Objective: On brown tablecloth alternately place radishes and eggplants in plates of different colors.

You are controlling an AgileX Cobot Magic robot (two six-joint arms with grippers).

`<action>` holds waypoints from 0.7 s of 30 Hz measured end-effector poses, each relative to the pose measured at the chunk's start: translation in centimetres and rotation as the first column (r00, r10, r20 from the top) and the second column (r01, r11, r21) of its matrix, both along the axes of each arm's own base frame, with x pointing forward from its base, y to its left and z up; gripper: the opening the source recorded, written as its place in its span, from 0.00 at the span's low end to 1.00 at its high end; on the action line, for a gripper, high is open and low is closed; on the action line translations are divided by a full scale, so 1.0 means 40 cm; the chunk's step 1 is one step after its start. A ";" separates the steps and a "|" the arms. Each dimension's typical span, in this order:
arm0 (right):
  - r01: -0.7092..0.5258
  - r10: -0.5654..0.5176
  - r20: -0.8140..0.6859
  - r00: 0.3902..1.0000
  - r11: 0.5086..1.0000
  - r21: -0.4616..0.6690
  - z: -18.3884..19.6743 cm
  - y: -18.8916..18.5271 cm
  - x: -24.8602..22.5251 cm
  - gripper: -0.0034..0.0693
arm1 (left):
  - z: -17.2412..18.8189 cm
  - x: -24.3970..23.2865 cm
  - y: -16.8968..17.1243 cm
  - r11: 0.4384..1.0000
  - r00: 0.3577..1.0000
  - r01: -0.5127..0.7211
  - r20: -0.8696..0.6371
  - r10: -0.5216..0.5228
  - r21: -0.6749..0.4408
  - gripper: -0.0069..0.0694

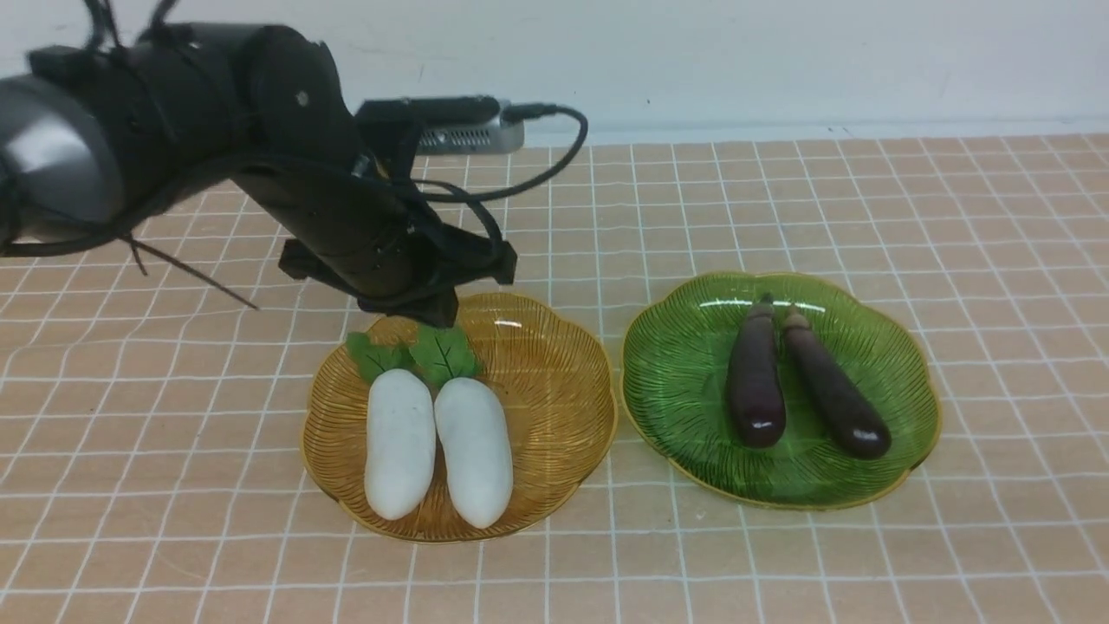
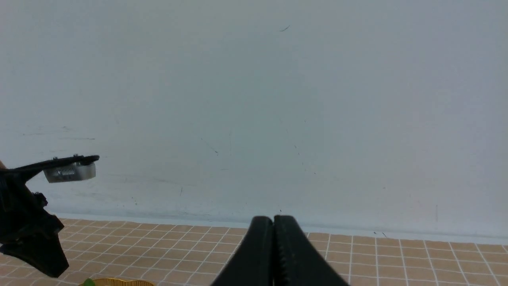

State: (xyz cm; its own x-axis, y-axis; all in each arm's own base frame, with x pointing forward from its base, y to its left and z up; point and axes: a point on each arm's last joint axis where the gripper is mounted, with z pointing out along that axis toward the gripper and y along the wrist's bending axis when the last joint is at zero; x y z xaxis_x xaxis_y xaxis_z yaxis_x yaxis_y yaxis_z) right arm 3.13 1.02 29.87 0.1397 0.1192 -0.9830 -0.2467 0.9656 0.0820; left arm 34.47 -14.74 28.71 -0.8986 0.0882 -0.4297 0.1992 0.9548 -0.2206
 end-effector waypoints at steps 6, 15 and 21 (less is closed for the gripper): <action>0.159 -0.176 -0.108 0.979 0.976 -0.146 -0.146 -0.015 0.039 0.03 | 0.040 -0.022 0.019 0.999 0.999 0.015 0.036 -0.017 0.046 0.09; 0.138 -0.232 -0.328 0.916 0.949 -0.284 -0.302 -0.021 0.057 0.03 | 0.175 -0.120 0.070 0.996 0.991 0.021 0.126 -0.032 0.083 0.09; 0.034 -0.134 -0.329 0.935 0.955 -0.293 -0.303 -0.007 0.056 0.03 | 0.302 -0.259 0.146 0.988 0.977 -0.003 0.211 -0.030 0.154 0.09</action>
State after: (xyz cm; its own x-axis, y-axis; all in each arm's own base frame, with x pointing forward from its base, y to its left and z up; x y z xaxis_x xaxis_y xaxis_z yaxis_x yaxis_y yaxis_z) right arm 5.37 0.73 17.76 -0.2127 -0.1633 -0.9634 -0.1692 0.9772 -0.1283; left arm 24.11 -8.89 40.79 -0.7865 0.1792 -0.5910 0.2388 0.9708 -0.0235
